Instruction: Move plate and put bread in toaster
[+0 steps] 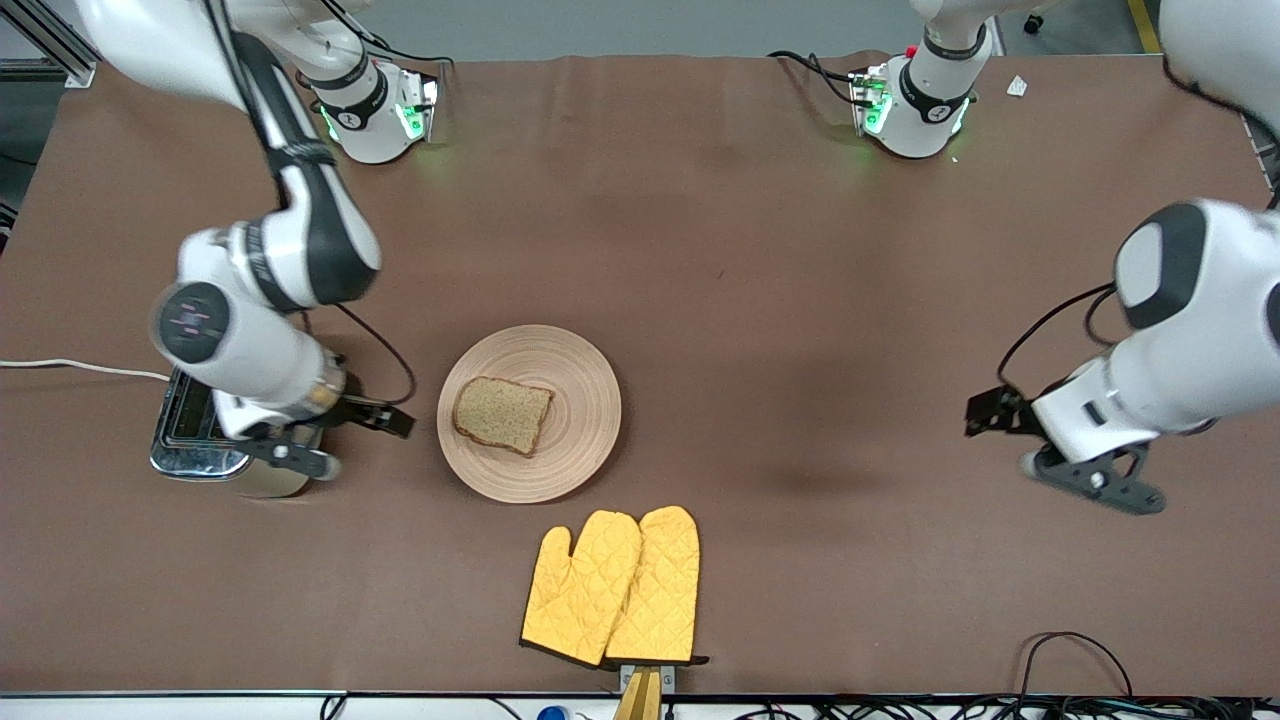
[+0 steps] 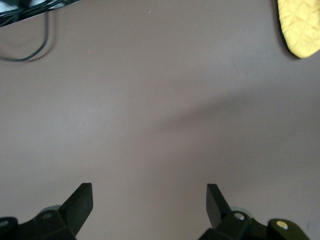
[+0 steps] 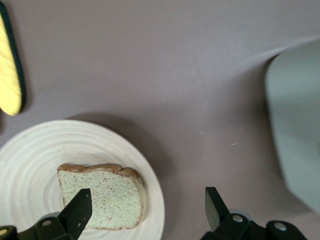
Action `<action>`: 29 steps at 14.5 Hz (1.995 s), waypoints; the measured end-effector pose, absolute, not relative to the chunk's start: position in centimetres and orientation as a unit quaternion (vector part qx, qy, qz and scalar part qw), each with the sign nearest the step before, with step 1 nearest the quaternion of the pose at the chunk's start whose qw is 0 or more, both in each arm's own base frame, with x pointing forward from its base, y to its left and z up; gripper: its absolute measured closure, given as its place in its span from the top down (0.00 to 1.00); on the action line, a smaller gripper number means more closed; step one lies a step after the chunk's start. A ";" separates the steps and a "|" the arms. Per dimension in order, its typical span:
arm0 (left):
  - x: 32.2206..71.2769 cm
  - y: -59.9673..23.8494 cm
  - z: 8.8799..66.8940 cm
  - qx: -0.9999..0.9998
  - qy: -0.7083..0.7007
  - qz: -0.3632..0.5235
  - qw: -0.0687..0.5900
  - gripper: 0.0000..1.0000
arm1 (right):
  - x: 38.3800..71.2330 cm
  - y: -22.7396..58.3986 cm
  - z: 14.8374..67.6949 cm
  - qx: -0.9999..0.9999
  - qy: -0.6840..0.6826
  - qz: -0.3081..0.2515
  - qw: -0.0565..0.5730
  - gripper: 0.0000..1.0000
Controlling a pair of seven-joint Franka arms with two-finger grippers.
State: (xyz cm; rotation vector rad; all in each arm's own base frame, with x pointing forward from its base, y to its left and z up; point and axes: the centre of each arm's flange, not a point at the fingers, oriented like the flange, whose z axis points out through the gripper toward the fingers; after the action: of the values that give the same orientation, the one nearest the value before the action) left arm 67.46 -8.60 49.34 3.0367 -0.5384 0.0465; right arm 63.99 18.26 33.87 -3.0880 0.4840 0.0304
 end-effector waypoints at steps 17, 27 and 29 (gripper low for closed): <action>60.0 -7.7 62.1 0.991 -0.131 0.019 -0.023 1.00 | 59.6 24.0 23.9 -0.990 0.137 0.039 -0.011 0.84; 59.2 -7.2 63.7 0.994 -0.100 0.031 -0.033 1.00 | 58.0 23.6 21.4 -0.989 0.143 0.031 -0.008 0.58; 58.6 -7.6 64.3 0.995 -0.090 0.033 -0.033 1.00 | 58.0 23.7 21.4 -0.989 0.142 0.031 -0.007 0.50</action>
State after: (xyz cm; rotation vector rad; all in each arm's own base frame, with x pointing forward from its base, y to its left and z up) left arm 58.57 -7.57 64.28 3.1920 -0.2892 0.1063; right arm 58.01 23.67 21.39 -3.1222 0.4491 0.0969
